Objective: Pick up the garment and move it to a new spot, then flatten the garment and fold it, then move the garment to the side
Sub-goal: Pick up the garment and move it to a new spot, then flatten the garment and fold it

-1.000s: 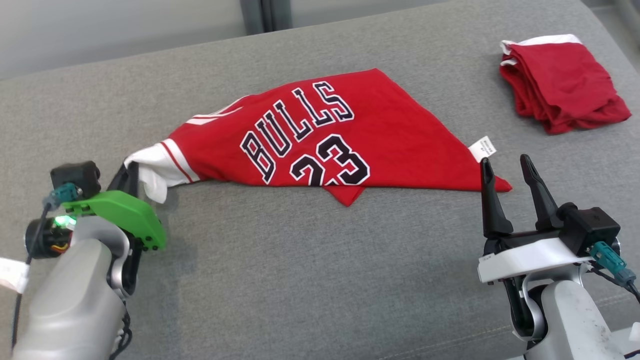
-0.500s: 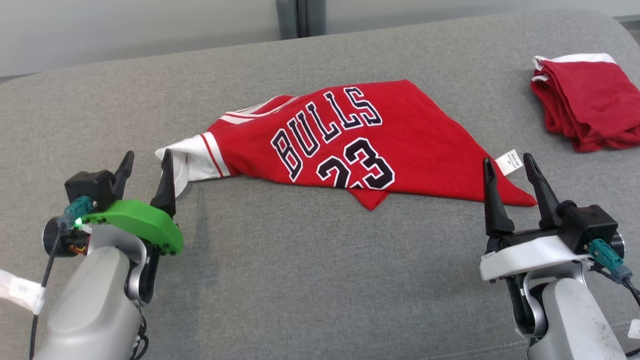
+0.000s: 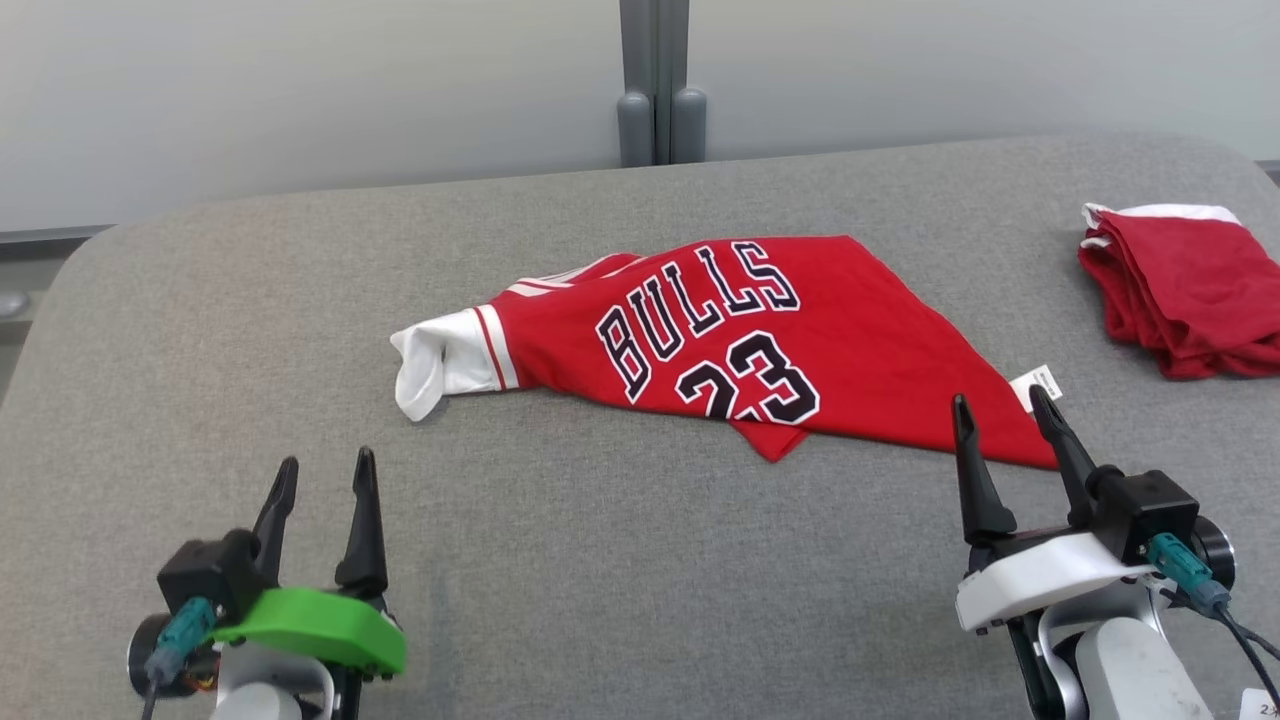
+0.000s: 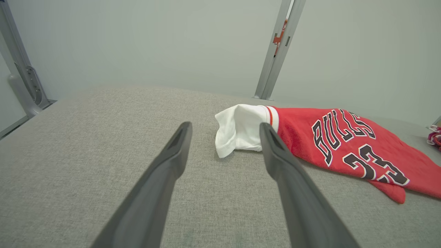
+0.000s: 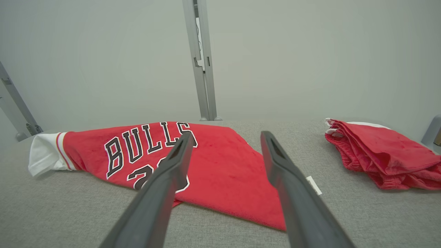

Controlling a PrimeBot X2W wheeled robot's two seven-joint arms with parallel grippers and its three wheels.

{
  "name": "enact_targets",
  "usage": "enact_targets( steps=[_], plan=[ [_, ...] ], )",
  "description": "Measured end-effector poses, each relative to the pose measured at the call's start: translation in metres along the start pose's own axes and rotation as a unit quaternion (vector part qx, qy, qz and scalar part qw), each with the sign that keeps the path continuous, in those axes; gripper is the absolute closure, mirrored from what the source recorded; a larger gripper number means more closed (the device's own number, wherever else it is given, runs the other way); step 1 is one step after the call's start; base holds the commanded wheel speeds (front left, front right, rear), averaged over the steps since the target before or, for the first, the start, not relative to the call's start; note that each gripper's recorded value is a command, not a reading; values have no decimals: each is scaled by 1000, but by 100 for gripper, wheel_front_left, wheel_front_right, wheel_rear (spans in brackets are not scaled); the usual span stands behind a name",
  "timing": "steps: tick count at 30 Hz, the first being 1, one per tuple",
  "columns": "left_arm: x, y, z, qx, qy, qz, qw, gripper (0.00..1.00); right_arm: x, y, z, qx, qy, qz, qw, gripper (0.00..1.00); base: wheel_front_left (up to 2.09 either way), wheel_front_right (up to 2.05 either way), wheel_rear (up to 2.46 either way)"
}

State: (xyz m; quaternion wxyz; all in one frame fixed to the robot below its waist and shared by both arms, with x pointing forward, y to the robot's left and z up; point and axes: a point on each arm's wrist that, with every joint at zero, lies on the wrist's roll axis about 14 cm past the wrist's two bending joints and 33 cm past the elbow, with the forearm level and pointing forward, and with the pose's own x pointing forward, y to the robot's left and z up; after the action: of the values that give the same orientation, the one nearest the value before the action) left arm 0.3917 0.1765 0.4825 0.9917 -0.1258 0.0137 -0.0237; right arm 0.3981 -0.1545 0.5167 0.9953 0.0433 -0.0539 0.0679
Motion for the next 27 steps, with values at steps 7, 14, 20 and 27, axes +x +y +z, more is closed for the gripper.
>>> enact_targets(
  steps=[7,14,20,27],
  plan=[
    [-35,10,1,12,-14,32,999,0,-10,17,-5,16,9,21,1000,0,0,0,0],
    [-48,0,-9,11,-5,26,1000,0,-15,26,-9,33,14,30,999,0,0,0,0],
    [-49,0,-13,12,2,24,1000,0,-15,28,-10,36,16,34,999,0,0,0,0],
    [-49,2,-15,15,4,27,1000,0,-16,28,-13,37,21,32,999,0,0,0,0]
  ],
)
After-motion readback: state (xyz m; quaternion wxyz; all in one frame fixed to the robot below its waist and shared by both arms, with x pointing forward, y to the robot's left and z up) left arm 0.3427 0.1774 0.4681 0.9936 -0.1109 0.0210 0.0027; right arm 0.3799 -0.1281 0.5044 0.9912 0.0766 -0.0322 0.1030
